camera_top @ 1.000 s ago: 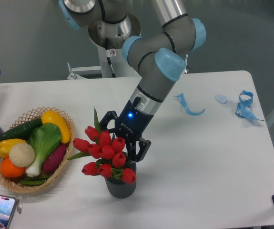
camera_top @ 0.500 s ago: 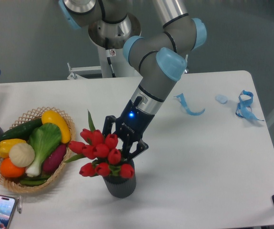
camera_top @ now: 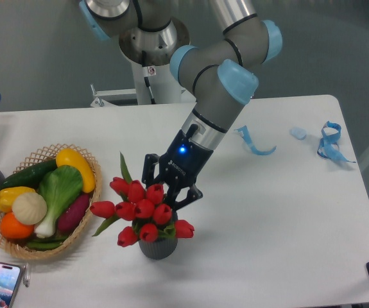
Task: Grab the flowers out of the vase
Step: 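Lift the tulip bunch up out of the grey vase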
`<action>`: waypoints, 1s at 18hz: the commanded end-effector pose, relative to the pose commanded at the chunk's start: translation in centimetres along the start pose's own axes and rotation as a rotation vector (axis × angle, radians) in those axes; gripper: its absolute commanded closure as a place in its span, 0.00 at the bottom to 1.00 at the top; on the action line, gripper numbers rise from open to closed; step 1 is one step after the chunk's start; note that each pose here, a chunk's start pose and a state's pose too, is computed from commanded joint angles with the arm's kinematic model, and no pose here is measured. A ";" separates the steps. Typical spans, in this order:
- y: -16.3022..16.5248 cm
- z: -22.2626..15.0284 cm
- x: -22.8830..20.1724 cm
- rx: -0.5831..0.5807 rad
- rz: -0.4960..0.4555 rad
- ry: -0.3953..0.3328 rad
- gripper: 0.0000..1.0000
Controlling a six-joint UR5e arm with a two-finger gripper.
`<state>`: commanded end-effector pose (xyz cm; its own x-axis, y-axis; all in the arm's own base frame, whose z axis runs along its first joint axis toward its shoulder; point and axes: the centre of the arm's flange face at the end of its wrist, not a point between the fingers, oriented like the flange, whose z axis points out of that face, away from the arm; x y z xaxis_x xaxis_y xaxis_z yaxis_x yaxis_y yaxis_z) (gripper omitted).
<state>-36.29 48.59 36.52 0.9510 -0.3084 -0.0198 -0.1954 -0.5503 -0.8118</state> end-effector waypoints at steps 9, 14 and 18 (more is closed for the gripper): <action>-1.1 -3.6 -0.5 0.088 -0.017 -0.028 0.60; -1.6 -5.5 -0.9 0.167 -0.088 -0.021 0.60; -2.3 -6.2 -0.9 0.188 -0.115 -0.021 0.60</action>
<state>-38.22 45.35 42.06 0.9697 -0.2344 0.0684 -0.0393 -0.4262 -0.9038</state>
